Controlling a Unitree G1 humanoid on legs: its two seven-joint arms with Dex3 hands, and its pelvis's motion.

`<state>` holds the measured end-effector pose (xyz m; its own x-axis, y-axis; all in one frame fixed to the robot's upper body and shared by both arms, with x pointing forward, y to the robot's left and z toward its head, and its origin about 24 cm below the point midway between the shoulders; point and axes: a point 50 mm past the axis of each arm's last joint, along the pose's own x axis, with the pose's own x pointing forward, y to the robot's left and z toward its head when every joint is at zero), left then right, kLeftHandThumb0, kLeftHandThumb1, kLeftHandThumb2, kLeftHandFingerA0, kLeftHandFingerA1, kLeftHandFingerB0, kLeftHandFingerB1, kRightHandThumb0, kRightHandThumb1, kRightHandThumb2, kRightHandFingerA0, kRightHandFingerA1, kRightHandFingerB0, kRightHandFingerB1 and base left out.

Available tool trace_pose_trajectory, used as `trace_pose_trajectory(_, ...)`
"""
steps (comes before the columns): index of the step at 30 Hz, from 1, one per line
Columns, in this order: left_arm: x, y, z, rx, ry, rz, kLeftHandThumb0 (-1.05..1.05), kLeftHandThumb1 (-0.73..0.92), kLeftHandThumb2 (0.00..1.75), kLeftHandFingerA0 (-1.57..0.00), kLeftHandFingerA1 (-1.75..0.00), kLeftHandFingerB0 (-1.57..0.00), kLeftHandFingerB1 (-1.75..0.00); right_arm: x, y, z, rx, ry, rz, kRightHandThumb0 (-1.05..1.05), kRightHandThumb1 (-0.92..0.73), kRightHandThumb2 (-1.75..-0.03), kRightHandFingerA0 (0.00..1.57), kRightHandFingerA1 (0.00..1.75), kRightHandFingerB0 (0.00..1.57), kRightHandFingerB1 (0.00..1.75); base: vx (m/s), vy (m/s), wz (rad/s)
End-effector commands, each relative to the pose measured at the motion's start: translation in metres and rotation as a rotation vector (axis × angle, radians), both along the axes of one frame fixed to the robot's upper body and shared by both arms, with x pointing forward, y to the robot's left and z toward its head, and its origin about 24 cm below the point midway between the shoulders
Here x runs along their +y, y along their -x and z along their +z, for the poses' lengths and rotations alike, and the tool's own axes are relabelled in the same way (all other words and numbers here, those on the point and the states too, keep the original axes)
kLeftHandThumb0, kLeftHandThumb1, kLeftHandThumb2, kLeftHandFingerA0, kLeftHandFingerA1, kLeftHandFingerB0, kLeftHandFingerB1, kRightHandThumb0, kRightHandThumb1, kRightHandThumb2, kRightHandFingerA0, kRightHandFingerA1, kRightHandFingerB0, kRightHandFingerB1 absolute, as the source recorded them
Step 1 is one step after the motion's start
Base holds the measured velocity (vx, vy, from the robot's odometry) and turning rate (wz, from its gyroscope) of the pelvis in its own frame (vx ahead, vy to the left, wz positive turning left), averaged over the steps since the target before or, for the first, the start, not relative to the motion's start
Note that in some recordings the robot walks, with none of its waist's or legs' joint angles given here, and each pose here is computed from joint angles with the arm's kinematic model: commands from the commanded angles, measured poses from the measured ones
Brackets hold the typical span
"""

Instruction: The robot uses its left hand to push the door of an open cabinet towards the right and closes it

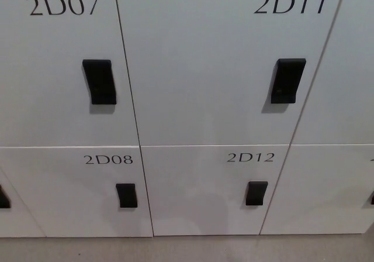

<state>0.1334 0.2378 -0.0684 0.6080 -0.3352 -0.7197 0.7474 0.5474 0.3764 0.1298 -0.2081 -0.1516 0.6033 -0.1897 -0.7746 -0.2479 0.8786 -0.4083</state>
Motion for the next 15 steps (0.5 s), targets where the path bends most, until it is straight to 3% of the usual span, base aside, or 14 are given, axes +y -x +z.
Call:
trace_pose_trajectory(1, 0.094, 0.011, -0.004, -0.247, -0.385, 0.349, -0.76, 0.92, 0.74, -0.38, -0.37, -0.35, -0.33, -0.02, 0.003, 0.002, 0.023, 0.044, -0.038, -0.49, -0.88, -0.66, 0.34, 0.35, 0.31, 0.32, 0.0, 0.0, 0.0)
trace_pose_trajectory(4, 0.113, 0.016, -0.008, -0.176, -0.431, 0.486, -0.78, 0.86, 0.78, -0.38, -0.39, -0.31, -0.35, -0.02, 0.002, 0.002, 0.021, 0.047, -0.038, -0.51, -0.88, -0.67, 0.35, 0.35, 0.31, 0.32, 0.0, 0.0, 0.0)
trace_pose_trajectory(5, 0.122, 0.023, -0.01, -0.129, -0.453, 0.538, -0.7, 0.76, 1.13, -0.37, -0.53, -0.25, -0.46, -0.02, 0.003, 0.002, 0.026, 0.049, -0.037, -0.5, -0.88, -0.66, 0.35, 0.35, 0.31, 0.32, 0.0, 0.0, 0.0)
trace_pose_trajectory(6, 0.129, 0.031, -0.013, -0.087, -0.474, 0.585, -0.7, 0.76, 1.13, -0.37, -0.53, -0.25, -0.46, -0.02, 0.005, 0.002, 0.031, 0.049, -0.036, -0.5, -0.88, -0.66, 0.35, 0.35, 0.31, 0.32, 0.0, 0.0, 0.0)
trace_pose_trajectory(9, 0.137, 0.041, -0.014, -0.027, -0.479, 0.647, -0.72, 0.75, 1.11, -0.37, -0.53, -0.28, -0.47, -0.02, 0.005, 0.001, 0.031, 0.044, -0.042, -0.5, -0.88, -0.66, 0.35, 0.35, 0.31, 0.32, 0.0, 0.0, 0.0)
trace_pose_trajectory(10, 0.143, 0.048, -0.016, 0.034, -0.476, 0.706, -0.73, 0.91, 0.68, -0.45, -0.36, -0.36, -0.33, -0.019, 0.004, 0.001, 0.033, 0.05, -0.036, -0.5, -0.89, -0.67, 0.35, 0.35, 0.31, 0.32, 0.0, 0.0, 0.0)
trace_pose_trajectory(11, 0.146, 0.051, -0.016, 0.07, -0.45, 0.763, -0.73, 0.91, 0.68, -0.38, -0.35, -0.29, -0.31, -0.019, 0.005, 0.001, 0.032, 0.05, -0.039, -0.49, -0.88, -0.67, 0.35, 0.35, 0.32, 0.32, 0.0, 0.0, 0.0)
trace_pose_trajectory(14, 0.15, 0.054, -0.017, 0.112, -0.409, 0.849, -0.73, 0.92, 0.69, -0.36, -0.35, -0.27, -0.31, -0.019, 0.006, 0.001, 0.029, 0.046, -0.05, -0.49, -0.88, -0.66, 0.35, 0.35, 0.32, 0.32, 0.0, 0.0, 0.0)
trace_pose_trajectory(15, 0.15, 0.054, -0.018, 0.117, -0.412, 0.857, -0.75, 0.92, 0.7, -0.35, -0.34, -0.25, -0.3, -0.019, 0.005, 0.001, 0.022, 0.041, -0.065, -0.56, -0.71, -1.0, 0.32, 0.51, 0.24, 0.46, 0.0, 0.0, 0.0)
